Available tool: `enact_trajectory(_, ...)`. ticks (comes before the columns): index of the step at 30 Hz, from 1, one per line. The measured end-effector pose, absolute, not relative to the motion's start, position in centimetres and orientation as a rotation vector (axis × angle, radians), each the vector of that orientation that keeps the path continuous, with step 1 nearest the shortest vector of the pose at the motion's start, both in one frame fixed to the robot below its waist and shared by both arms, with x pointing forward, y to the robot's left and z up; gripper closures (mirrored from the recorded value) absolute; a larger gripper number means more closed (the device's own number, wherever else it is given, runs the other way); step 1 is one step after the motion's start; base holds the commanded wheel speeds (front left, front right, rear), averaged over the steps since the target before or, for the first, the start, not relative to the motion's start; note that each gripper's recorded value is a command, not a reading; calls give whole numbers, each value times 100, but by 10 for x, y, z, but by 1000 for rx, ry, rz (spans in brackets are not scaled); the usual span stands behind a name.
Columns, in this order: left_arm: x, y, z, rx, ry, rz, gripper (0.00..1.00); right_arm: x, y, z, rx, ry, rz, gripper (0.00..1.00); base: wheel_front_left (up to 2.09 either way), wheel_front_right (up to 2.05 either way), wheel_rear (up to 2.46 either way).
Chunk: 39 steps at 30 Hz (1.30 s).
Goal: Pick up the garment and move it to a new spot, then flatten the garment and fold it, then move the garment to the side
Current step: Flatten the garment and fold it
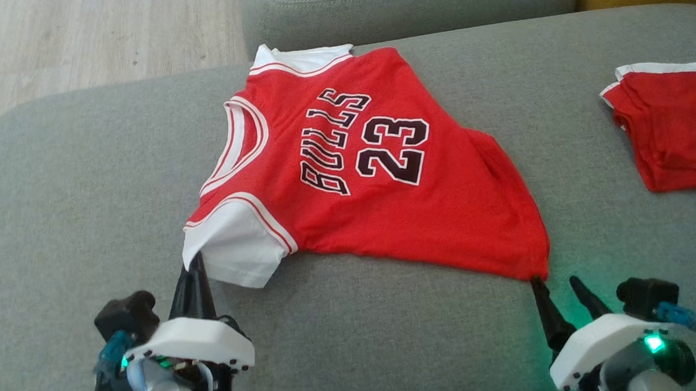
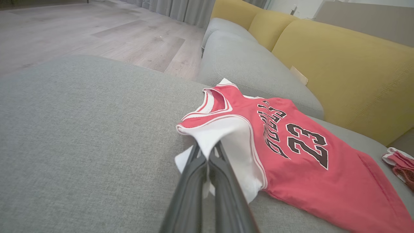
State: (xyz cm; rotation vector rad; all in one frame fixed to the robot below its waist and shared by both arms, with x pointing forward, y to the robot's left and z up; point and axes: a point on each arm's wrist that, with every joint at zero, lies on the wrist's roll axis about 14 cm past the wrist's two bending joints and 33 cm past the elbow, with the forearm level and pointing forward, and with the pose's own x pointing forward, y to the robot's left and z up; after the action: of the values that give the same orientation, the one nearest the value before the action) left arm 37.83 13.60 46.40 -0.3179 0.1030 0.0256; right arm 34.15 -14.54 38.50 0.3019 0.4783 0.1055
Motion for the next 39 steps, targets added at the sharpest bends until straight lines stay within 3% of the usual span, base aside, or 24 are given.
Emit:
enact_trajectory(17,375,133,451,-318,142,15,100,360,-132,360,347,538,109,0,0,0,0)
enact_trajectory(18,375,133,450,-318,143,14,100,362,-130,360,349,537,113,27,0,0,0)
enact_trajectory(19,375,133,450,-318,145,14,100,363,-128,360,350,537,119,72,0,0,0)
enact_trajectory(20,375,133,449,-318,146,14,100,364,-126,361,351,539,125,100,0,0,0)
enact_trajectory(26,376,133,451,-319,142,12,100,364,-118,364,347,513,150,100,0,0,0)
enact_trajectory(31,381,134,465,-337,95,2,100,380,-120,393,353,386,153,100,0,0,0)
enact_trajectory(39,406,132,543,-373,-139,-75,100,431,-134,526,308,-29,188,100,0,0,0)
